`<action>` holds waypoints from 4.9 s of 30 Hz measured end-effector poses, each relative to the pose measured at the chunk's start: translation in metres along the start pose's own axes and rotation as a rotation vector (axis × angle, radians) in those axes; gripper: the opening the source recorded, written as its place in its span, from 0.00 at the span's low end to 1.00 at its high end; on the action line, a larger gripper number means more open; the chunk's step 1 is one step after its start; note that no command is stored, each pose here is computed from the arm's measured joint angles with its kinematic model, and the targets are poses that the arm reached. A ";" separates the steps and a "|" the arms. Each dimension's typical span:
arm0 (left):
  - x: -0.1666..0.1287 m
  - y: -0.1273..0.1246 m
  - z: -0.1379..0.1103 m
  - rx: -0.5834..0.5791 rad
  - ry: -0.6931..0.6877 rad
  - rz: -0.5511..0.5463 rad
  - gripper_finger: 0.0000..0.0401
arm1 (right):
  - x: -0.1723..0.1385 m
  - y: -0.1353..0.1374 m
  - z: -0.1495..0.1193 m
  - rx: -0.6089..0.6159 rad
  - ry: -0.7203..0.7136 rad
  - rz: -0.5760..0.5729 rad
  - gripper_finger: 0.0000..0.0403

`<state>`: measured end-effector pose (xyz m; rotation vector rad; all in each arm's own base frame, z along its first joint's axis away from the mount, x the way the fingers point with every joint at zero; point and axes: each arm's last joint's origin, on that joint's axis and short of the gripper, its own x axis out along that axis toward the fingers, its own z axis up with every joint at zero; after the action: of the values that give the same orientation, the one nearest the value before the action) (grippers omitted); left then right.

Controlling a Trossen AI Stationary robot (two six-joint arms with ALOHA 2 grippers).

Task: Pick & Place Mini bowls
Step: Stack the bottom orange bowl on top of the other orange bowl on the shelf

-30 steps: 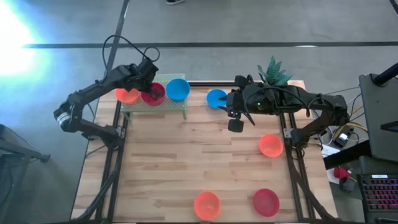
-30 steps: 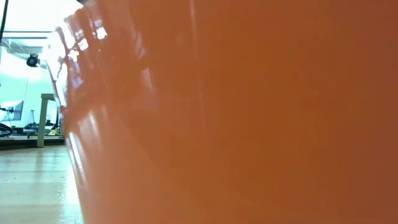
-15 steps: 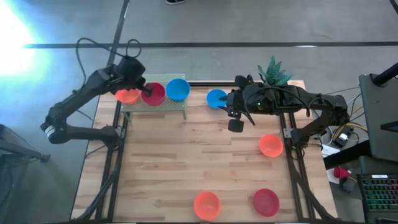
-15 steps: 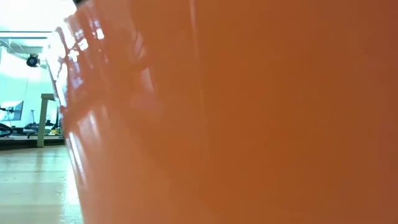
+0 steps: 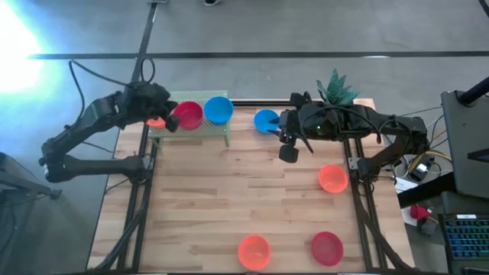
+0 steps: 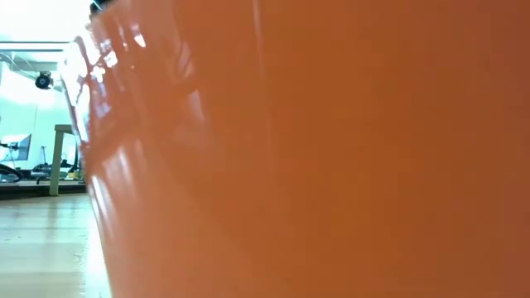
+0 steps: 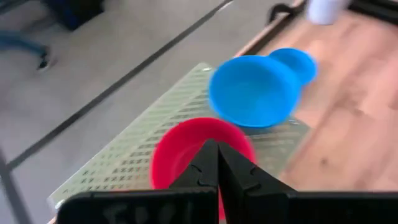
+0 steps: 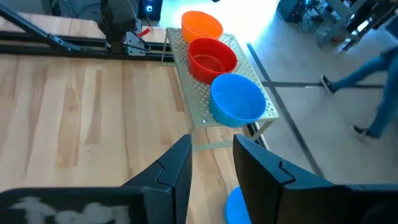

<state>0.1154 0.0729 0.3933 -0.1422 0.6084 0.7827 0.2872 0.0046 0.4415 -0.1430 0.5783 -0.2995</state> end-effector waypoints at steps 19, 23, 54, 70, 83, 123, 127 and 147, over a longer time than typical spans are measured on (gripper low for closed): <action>-0.025 -0.097 -0.020 0.446 0.012 -0.535 0.00 | -0.007 0.002 -0.031 0.258 0.305 -0.030 0.28; -0.026 -0.131 -0.030 0.570 0.025 -0.566 0.00 | -0.011 0.006 -0.037 0.255 0.378 0.032 0.28; 0.001 -0.308 -0.089 0.635 0.185 -0.906 0.00 | -0.067 0.083 -0.045 -0.071 0.332 0.406 0.28; 0.022 -0.340 -0.099 0.572 0.272 -0.847 0.16 | -0.076 0.084 -0.045 -0.078 0.308 0.425 0.28; 0.055 -0.375 -0.117 0.452 0.259 -0.852 0.19 | -0.076 0.084 -0.045 -0.086 0.307 0.426 0.28; 0.087 -0.402 -0.153 0.262 0.369 -0.851 0.19 | -0.076 0.084 -0.045 -0.104 0.302 0.423 0.28; 0.087 -0.401 -0.155 0.260 0.368 -0.857 0.19 | -0.075 0.084 -0.045 -0.104 0.303 0.423 0.28; 0.092 -0.402 -0.164 0.203 0.391 -0.937 0.08 | -0.075 0.084 -0.045 -0.104 0.303 0.423 0.28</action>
<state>0.3707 -0.2107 0.1668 -0.3641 0.8812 -0.2246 0.2220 0.1058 0.4249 -0.0727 0.9063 0.1235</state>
